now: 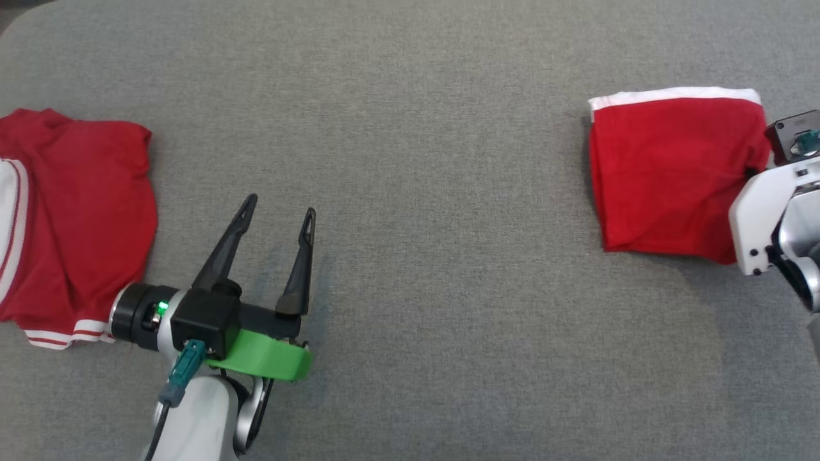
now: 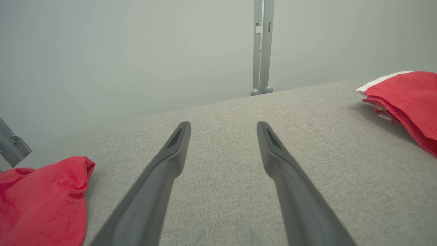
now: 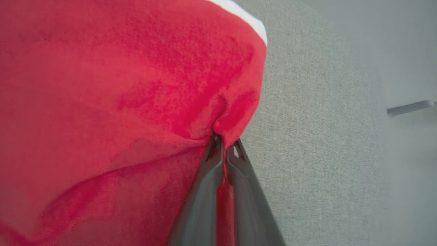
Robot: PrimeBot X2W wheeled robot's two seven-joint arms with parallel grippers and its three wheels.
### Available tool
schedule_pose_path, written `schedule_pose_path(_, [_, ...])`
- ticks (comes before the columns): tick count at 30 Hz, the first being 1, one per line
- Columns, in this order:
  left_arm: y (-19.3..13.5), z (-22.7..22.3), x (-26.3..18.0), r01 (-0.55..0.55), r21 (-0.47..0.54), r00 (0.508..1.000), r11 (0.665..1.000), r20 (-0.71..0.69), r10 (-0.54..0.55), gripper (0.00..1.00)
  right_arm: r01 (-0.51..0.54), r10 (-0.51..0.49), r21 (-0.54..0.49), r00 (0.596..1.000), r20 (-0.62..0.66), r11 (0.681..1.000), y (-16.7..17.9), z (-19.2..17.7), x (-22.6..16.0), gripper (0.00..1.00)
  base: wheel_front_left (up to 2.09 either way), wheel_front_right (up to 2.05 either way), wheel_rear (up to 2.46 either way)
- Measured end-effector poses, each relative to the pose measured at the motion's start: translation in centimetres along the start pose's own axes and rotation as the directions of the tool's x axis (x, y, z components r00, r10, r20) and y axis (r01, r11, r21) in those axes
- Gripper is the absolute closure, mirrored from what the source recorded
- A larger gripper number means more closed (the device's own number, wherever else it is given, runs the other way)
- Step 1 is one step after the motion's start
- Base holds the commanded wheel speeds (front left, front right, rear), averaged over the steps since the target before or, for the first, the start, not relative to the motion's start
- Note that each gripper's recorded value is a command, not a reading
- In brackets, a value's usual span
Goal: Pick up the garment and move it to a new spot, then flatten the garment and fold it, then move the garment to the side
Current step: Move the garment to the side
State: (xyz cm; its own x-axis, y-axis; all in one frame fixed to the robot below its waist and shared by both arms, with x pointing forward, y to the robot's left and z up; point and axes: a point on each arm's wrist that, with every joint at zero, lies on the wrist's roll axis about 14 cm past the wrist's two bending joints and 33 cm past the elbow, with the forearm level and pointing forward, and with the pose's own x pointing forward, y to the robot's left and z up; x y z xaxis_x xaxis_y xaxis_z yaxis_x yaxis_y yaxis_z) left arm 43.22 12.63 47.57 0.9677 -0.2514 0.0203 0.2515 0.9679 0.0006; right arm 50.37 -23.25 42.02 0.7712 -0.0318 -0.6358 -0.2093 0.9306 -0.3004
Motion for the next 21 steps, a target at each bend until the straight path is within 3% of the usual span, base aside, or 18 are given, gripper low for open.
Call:
schedule_pose_path(12, [-1.5,-0.8,3.7,0.087,0.027,0.996,0.996,0.035,-0.088,0.0,0.16,-0.178,-0.149,0.977,-0.118,0.976,-9.6,-5.0,2.4,1.0,0.0,0.0,0.0])
schedule_pose_path(21, [-1.1,-2.7,3.9,0.101,0.042,0.995,0.994,-0.02,-0.1,0.0,0.23,-0.289,-0.311,0.944,-0.158,0.922,-15.4,-6.9,3.2,1.0,0.0,0.0,0.0])
